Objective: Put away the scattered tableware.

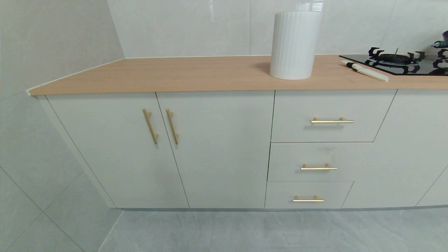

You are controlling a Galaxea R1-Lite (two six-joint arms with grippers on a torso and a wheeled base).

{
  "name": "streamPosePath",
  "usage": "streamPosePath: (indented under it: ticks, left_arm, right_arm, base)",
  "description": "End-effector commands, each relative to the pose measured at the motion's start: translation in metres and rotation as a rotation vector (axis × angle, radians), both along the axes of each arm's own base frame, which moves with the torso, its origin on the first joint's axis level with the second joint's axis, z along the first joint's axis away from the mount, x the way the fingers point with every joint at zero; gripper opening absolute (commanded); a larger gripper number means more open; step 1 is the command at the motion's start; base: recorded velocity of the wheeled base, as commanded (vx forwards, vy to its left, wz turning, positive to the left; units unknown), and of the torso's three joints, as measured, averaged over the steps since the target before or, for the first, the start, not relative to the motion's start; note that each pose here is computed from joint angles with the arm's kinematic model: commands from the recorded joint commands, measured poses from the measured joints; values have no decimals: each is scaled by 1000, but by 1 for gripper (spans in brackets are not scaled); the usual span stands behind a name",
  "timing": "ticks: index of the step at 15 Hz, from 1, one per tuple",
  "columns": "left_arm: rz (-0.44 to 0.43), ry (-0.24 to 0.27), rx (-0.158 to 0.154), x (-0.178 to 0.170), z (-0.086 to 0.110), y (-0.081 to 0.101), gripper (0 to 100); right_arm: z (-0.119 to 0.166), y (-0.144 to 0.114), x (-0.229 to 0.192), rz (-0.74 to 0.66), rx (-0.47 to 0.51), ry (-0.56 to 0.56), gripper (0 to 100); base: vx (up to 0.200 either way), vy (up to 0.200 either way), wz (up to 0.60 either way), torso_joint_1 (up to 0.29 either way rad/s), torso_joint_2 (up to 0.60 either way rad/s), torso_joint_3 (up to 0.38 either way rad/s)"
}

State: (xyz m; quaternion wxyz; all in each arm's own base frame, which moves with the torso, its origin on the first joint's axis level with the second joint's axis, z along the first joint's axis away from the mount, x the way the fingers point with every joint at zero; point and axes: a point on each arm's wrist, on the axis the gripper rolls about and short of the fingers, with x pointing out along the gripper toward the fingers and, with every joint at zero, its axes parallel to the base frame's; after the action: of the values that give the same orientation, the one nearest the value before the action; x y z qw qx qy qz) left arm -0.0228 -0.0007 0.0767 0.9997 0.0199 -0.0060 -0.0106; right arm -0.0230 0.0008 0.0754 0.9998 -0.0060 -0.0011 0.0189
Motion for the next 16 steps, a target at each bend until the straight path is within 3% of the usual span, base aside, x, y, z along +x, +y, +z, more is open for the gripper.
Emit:
streamPosePath:
  ticks: [1,7,10,13,16]
  left_arm:
    - [2,1,9,0,0,0,100]
    - [3,1,8,0,0,0,100]
    - [3,-2,-12,0,1,0,100]
    - [3,-2,-12,0,1,0,100]
    - [3,-1,-12,0,1,0,100]
  right_arm:
    - [0,0,0,0,0,3,100]
    - [0,0,0,0,0,3,100]
    - [0,0,0,0,0,3,100]
    - [0,0,0,0,0,3,100]
    - [0,0,0,0,0,3,100]
  base:
    - [0,0,0,0,0,0]
    - [0,-200,0,3,2,3]
    - [0,0,0,0,0,0]
    - [0,0,0,0,0,0]
    - [200,0,0,-1,2,7]
